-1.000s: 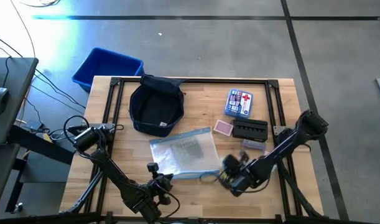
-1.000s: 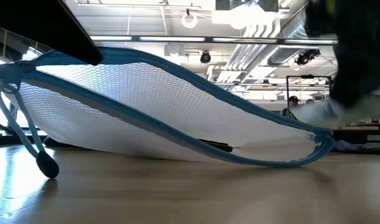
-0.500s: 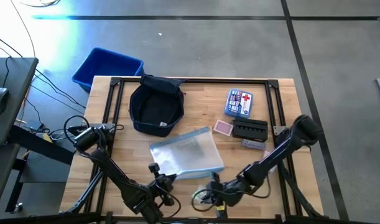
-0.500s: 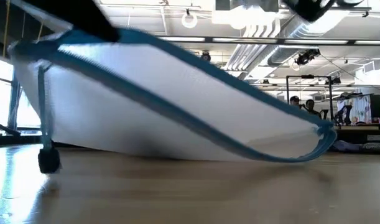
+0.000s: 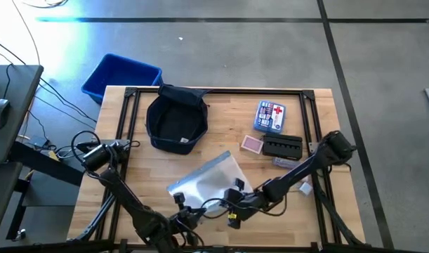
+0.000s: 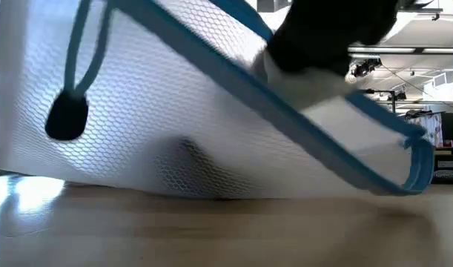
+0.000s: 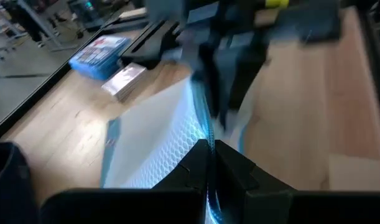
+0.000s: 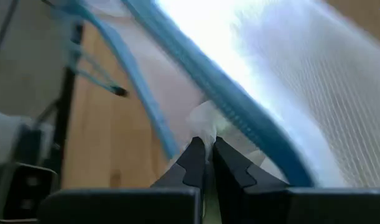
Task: Unpack backpack
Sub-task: Put the green earphones into the transparent zip bag, then put the pink charger adapter into the transparent zip bag
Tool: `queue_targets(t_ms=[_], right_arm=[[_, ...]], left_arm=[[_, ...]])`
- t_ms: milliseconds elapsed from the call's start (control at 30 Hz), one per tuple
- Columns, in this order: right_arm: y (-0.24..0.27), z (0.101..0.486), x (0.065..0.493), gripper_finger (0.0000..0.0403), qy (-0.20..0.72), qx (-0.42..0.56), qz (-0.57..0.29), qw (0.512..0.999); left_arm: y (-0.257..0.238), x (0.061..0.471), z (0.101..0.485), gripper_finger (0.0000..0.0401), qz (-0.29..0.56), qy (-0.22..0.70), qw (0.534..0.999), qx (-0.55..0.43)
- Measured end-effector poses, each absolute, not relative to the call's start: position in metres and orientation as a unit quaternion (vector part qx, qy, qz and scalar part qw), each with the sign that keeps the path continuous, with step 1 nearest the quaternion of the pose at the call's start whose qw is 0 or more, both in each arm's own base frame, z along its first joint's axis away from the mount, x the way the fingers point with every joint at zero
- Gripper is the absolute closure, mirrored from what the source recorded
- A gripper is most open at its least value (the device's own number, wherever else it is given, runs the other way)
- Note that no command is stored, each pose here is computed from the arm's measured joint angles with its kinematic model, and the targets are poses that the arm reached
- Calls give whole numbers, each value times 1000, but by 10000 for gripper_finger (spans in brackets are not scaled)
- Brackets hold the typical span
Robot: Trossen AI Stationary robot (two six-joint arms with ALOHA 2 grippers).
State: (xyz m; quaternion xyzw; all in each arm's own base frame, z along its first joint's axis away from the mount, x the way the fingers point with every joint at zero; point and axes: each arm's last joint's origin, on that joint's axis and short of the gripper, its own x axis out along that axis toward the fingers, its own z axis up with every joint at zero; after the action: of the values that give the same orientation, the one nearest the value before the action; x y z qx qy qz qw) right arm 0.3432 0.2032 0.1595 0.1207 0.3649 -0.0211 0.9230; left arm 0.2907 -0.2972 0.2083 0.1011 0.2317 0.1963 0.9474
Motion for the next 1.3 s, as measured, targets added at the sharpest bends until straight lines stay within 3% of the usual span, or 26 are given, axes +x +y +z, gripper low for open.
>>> queue_targets(t_ms=[267, 400, 533, 733, 867, 1100, 1300], right_arm=[[175, 148, 355, 400, 303, 98, -199, 927], [156, 148, 364, 380, 305, 90, -210, 925], [144, 150, 372, 324, 299, 97, -211, 925], [143, 153, 380, 205, 281, 119, -180, 935], [145, 153, 379, 159, 280, 118, -177, 936], [170, 168, 364, 163, 336, 117, -39, 934], [179, 155, 349, 205, 400, 132, -59, 905]], left_arm=[[-303, 292, 210, 401, 167, 238, 950, 117], [-303, 291, 209, 401, 160, 243, 948, 126], [-303, 291, 208, 401, 151, 251, 948, 125], [-303, 291, 208, 401, 151, 252, 947, 126], [-304, 290, 208, 401, 148, 255, 947, 126], [-302, 284, 204, 401, 146, 277, 938, 151], [-297, 277, 198, 401, 122, 332, 914, 198]])
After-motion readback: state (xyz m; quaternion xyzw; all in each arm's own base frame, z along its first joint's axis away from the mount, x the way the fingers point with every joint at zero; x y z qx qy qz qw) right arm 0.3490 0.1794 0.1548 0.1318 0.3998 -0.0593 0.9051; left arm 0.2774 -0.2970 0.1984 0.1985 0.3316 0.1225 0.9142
